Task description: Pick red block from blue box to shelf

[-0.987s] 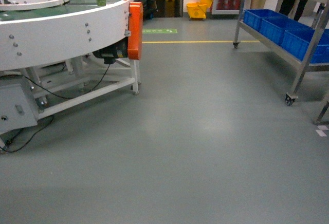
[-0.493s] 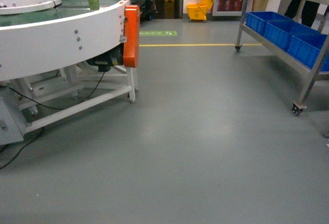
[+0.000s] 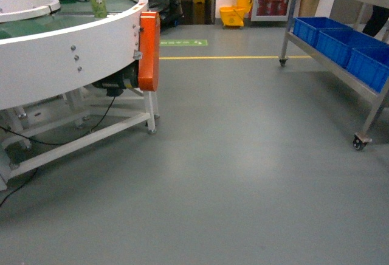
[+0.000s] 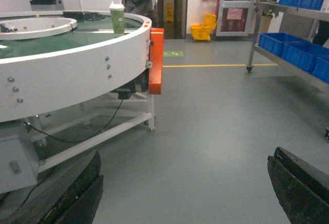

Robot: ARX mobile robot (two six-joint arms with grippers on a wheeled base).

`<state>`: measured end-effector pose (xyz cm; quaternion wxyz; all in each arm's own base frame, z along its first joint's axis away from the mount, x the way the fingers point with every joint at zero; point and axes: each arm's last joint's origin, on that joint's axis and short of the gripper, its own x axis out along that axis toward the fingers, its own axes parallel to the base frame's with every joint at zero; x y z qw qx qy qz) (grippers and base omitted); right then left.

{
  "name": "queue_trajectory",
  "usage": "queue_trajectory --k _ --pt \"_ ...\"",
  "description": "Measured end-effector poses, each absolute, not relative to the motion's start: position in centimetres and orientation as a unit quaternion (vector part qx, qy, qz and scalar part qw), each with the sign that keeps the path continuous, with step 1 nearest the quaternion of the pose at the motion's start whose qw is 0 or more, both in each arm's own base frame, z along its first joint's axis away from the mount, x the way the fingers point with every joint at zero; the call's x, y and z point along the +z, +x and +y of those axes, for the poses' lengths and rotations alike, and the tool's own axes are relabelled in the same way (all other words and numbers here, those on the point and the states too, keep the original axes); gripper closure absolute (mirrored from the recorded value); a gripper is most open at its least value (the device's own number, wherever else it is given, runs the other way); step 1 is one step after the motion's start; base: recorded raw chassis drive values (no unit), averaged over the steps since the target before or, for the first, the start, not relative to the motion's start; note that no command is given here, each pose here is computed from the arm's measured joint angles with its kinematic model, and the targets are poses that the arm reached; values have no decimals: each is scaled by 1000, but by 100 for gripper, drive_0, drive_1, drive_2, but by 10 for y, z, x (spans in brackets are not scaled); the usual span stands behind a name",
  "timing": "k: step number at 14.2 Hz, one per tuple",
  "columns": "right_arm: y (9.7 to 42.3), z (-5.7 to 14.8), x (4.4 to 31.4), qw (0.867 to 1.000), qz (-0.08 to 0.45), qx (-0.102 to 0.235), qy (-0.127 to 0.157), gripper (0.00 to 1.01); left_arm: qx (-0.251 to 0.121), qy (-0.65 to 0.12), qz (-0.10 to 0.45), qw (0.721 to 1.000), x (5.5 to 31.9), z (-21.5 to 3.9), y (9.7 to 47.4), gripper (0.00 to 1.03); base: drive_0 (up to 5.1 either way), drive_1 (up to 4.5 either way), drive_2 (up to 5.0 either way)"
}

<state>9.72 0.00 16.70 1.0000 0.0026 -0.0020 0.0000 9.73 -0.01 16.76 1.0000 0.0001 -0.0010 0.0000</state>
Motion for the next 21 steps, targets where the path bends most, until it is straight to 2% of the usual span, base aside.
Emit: queue_trajectory --k 21 --pt "97 0 167 1000 -2 0 3 73 0 0 0 1000 167 0 97 5 0 433 -433"
